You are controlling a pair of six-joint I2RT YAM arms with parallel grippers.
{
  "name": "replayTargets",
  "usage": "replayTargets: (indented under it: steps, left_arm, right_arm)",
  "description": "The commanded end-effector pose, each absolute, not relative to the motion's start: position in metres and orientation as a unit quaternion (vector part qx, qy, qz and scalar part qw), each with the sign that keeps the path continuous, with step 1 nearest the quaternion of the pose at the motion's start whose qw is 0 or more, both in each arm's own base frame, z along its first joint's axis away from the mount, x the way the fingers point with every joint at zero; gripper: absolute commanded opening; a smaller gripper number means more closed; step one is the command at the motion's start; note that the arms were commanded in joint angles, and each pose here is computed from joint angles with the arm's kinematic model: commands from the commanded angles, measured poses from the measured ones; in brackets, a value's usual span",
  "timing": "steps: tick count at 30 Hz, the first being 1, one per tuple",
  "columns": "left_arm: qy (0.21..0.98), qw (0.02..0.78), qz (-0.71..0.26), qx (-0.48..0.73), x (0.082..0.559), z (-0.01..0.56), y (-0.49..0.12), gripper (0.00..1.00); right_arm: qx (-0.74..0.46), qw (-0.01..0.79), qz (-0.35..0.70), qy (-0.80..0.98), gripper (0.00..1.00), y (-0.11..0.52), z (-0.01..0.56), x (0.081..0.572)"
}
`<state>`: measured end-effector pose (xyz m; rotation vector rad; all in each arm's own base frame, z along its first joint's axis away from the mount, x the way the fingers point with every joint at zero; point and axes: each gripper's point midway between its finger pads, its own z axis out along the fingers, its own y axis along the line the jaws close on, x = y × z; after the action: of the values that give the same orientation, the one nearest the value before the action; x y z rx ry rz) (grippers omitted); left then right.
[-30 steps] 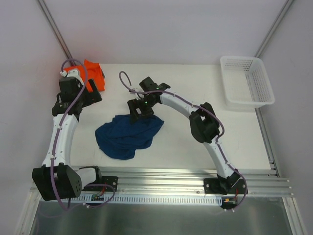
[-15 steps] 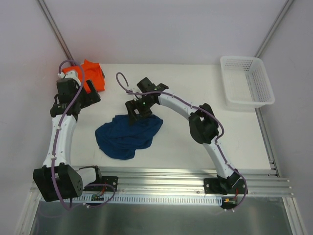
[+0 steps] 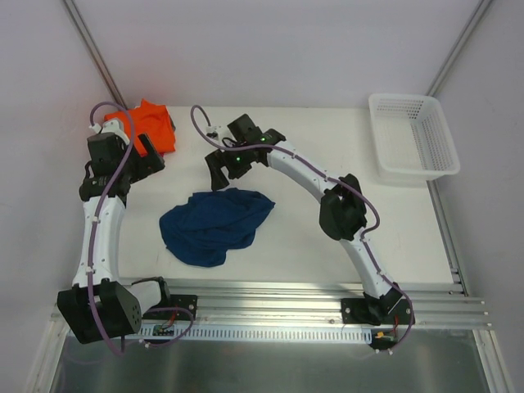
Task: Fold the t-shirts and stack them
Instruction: Flatten out the tshirt
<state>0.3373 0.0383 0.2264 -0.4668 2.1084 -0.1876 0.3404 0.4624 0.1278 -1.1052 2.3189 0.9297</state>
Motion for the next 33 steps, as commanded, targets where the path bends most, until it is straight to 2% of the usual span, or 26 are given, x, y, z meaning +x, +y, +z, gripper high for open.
replayTargets:
  steps: [1,5,10,13,18,21,22,24,25,27,28,29,33]
  left_arm:
    - [0.853,0.475,-0.097,-0.193,0.333,0.232,0.033,0.99]
    - [0.854,0.472,-0.098,-0.195,0.330,0.230,0.032,0.99]
    - [0.853,0.474,-0.103,-0.193,0.329,0.234,0.030,0.99]
    - [0.853,0.472,-0.106,-0.194,0.329,0.234,0.029,0.99]
    - [0.854,0.470,-0.106,-0.197,0.329,0.232,0.029,0.99]
    - [0.854,0.469,-0.107,-0.200,0.330,0.231,0.030,0.99]
    - [0.854,0.468,-0.108,-0.199,0.330,0.231,0.030,0.99]
    - [0.855,0.466,-0.108,-0.199,0.330,0.229,0.029,0.99]
    - [0.855,0.466,-0.109,-0.200,0.331,0.229,0.030,0.99]
    - [0.856,0.463,-0.109,-0.202,0.331,0.227,0.030,0.99]
    - [0.857,0.462,-0.110,-0.203,0.331,0.227,0.029,0.99]
    - [0.857,0.460,-0.112,-0.204,0.333,0.226,0.030,0.99]
    - [0.858,0.452,-0.132,-0.207,0.338,0.221,0.024,0.99]
  right_arm:
    - [-0.410,0.241,0.333,0.814,0.91,0.473,0.139,0.354]
    - [-0.418,0.211,0.342,0.815,0.92,0.479,0.124,0.340]
    - [-0.408,0.103,0.346,0.839,0.90,0.463,0.077,0.301]
    - [-0.409,0.067,0.334,0.846,0.88,0.450,0.058,0.288]
    - [-0.407,0.058,0.327,0.851,0.85,0.446,0.048,0.288]
    - [-0.407,0.063,0.330,0.849,0.78,0.449,0.050,0.290]
    - [-0.408,0.064,0.334,0.847,0.71,0.449,0.053,0.291]
    - [-0.407,0.070,0.336,0.847,0.63,0.449,0.057,0.294]
    - [-0.408,0.080,0.336,0.845,0.49,0.449,0.065,0.296]
    - [-0.408,0.093,0.329,0.846,0.32,0.443,0.072,0.303]
    - [-0.405,0.103,0.318,0.851,0.20,0.438,0.073,0.309]
    - [-0.401,0.122,0.314,0.852,0.01,0.432,0.088,0.317]
    - [-0.401,0.198,0.283,0.848,0.01,0.406,0.132,0.350]
